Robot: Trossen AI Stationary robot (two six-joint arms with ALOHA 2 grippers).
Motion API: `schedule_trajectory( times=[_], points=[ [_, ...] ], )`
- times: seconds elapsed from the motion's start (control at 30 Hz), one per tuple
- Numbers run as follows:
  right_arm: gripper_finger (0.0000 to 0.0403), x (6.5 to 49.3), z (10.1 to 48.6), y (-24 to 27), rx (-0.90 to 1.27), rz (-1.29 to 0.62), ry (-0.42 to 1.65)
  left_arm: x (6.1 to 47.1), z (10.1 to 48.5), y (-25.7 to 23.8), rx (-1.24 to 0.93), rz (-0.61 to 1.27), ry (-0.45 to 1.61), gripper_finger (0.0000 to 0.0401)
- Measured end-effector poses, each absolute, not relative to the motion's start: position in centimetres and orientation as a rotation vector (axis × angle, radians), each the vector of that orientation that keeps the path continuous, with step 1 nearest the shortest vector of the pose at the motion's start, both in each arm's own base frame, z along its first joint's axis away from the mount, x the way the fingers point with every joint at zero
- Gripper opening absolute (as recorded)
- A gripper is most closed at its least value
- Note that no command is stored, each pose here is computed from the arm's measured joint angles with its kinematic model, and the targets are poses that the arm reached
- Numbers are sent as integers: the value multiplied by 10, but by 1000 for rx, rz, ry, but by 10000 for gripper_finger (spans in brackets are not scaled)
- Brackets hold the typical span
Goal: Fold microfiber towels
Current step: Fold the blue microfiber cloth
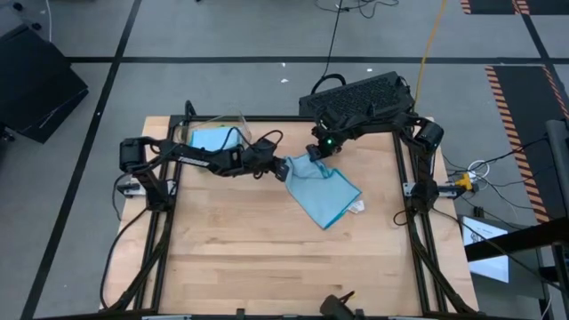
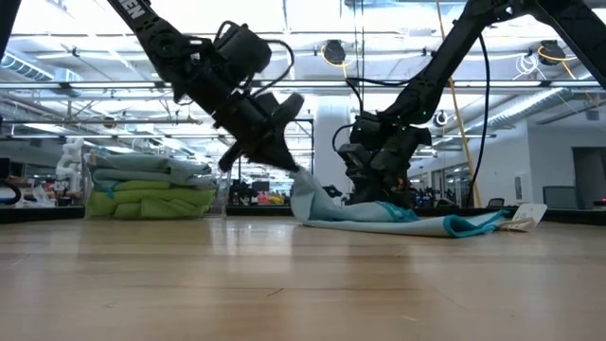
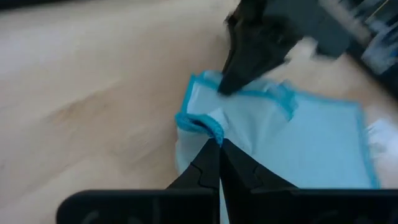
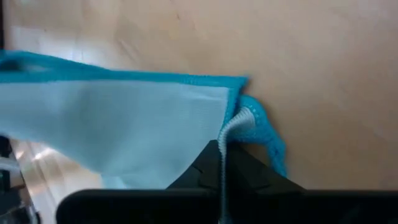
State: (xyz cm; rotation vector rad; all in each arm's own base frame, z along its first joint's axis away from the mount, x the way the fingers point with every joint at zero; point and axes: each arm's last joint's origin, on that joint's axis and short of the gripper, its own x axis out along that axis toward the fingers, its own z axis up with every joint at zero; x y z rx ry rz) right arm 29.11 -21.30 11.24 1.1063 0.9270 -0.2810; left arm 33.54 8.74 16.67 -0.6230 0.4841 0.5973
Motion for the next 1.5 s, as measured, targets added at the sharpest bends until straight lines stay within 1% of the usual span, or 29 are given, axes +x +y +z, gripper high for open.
schedule_trajectory(
  times=[0.07,0.2,0.3,0.37,0.5,0.67,0.83,1.0,1.13,1.23,1.3,1.37,1.5],
  points=[
    [3,285,123,-214,1092,-266,915,338,173,87,-622,580,435,3],
    [2,274,163,-220,971,-193,813,338,187,86,-601,555,400,2],
    [1,259,186,-220,942,-204,792,337,196,85,-605,498,409,3],
    [1,247,205,-218,925,-212,770,344,211,87,-599,437,353,2],
    [1,227,238,-206,842,-194,749,350,234,86,-560,358,320,3],
    [1,208,266,-183,824,-150,753,360,256,78,-530,268,384,3],
    [1,196,292,-149,790,-93,764,369,288,53,-458,142,477,2],
    [0,186,311,-110,881,-35,798,372,320,23,-461,23,540,3],
    [0,177,326,-75,1003,136,827,371,351,0,-516,-124,566,3],
    [0,169,336,-57,1030,244,820,369,368,-11,-508,-201,560,3],
    [0,165,341,-51,1017,283,807,369,375,-11,-483,-213,538,2],
    [0,164,342,-50,987,274,794,369,378,-4,-453,-204,517,4],
    [0,176,333,-62,896,127,736,371,371,22,-377,-120,528,3]
  ],
)
